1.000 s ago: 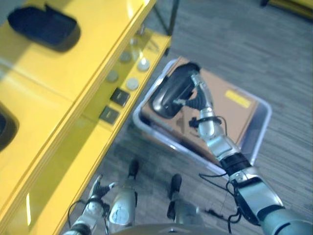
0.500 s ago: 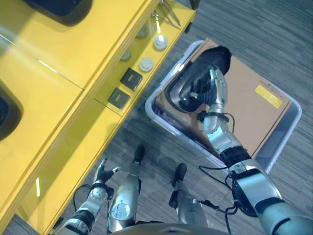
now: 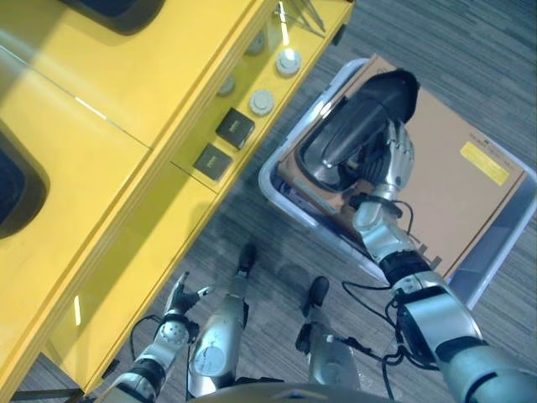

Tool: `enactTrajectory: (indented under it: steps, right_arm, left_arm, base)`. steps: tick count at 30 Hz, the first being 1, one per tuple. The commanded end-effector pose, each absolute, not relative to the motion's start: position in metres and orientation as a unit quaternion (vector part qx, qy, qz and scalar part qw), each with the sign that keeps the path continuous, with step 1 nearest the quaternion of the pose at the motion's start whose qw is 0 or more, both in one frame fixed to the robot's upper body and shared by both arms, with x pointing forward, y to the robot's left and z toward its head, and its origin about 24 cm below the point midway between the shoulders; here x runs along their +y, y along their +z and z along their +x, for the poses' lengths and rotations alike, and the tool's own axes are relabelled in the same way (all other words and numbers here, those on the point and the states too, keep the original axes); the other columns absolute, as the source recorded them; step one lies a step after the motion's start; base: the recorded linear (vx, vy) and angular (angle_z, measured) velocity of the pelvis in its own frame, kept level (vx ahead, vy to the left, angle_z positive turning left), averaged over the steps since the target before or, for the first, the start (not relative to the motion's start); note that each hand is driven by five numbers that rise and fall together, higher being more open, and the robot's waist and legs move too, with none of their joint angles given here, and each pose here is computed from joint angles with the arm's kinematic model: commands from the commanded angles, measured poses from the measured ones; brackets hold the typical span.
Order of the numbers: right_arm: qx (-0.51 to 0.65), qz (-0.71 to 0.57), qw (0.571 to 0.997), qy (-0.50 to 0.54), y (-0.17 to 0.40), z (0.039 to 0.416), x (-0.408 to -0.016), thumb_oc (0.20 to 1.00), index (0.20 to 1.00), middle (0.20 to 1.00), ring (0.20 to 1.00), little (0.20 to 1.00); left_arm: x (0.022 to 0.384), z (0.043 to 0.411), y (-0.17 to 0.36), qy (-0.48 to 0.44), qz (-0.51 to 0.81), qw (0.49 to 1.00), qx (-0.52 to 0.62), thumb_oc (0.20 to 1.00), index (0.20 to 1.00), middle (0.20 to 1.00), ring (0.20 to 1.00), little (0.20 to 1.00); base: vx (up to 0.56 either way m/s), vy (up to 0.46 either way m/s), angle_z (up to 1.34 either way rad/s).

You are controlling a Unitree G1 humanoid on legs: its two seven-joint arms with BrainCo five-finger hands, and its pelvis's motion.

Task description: Move parts from the plastic box to the shelf.

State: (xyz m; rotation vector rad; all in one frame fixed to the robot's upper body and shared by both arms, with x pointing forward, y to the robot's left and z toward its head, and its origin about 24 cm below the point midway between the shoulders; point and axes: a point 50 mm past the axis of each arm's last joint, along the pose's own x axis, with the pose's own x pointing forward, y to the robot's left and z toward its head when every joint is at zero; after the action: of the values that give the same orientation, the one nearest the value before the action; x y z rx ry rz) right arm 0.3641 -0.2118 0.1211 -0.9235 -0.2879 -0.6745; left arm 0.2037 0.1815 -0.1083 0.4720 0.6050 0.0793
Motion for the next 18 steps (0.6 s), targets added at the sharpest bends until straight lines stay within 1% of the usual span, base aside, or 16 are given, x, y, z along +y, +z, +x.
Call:
enactTrajectory:
  steps: [1, 6, 7, 8, 9, 13, 18]
  right_arm:
    - [-0.127, -0.438, 0.832, -0.316, 0.123, 0.370, -0.218, 1.000, 1.000, 1.000, 1.000, 1.000]
    - [-0.094, -0.423, 0.842, -0.321, 0.122, 0.379, -0.220, 1.000, 1.000, 1.000, 1.000, 1.000]
    - [-0.072, -0.417, 0.853, -0.307, 0.117, 0.382, -0.218, 0.805, 0.805, 0.805, 0.805, 0.805]
    - [-0.066, -0.416, 0.856, -0.301, 0.116, 0.383, -0.217, 0.555, 0.555, 0.555, 0.555, 0.555]
    - [-0.054, -0.414, 0.862, -0.288, 0.111, 0.383, -0.216, 0.200, 0.200, 0.200, 0.200, 0.200]
    - [-0.029, -0.398, 0.873, -0.280, 0.101, 0.382, -0.217, 0.200, 0.200, 0.200, 0.200, 0.200]
    - [-0.014, -0.402, 0.874, -0.274, 0.092, 0.378, -0.221, 0.200, 0.200, 0.200, 0.200, 0.200]
  left_arm:
    - [0.173, 0.205, -0.111, 0.027, 0.230, 0.927, 0.296, 1.000, 1.000, 1.000, 1.000, 1.000]
    - [0.170, 0.206, -0.111, 0.026, 0.221, 0.929, 0.295, 1.000, 1.000, 1.000, 1.000, 1.000]
    - [0.168, 0.205, -0.112, 0.022, 0.222, 0.928, 0.300, 1.000, 1.000, 1.000, 1.000, 1.000]
    - [0.168, 0.205, -0.113, 0.021, 0.222, 0.927, 0.302, 1.000, 1.000, 1.000, 1.000, 1.000]
    - [0.168, 0.205, -0.113, 0.022, 0.220, 0.927, 0.302, 1.000, 1.000, 1.000, 1.000, 1.000]
    - [0.169, 0.199, -0.117, 0.024, 0.218, 0.922, 0.318, 1.000, 1.000, 1.000, 1.000, 1.000]
    - [0.174, 0.195, -0.121, 0.031, 0.221, 0.917, 0.332, 1.000, 1.000, 1.000, 1.000, 1.000]
  base:
    - [0.00, 0.000, 0.00]
    - [0.00, 0.000, 0.00]
    - [0.00, 0.000, 0.00]
    - [0.01, -0.004, 0.04]
    - [0.01, -0.011, 0.03]
    - [0.02, -0.013, 0.04]
    - [0.00, -0.002, 0.01]
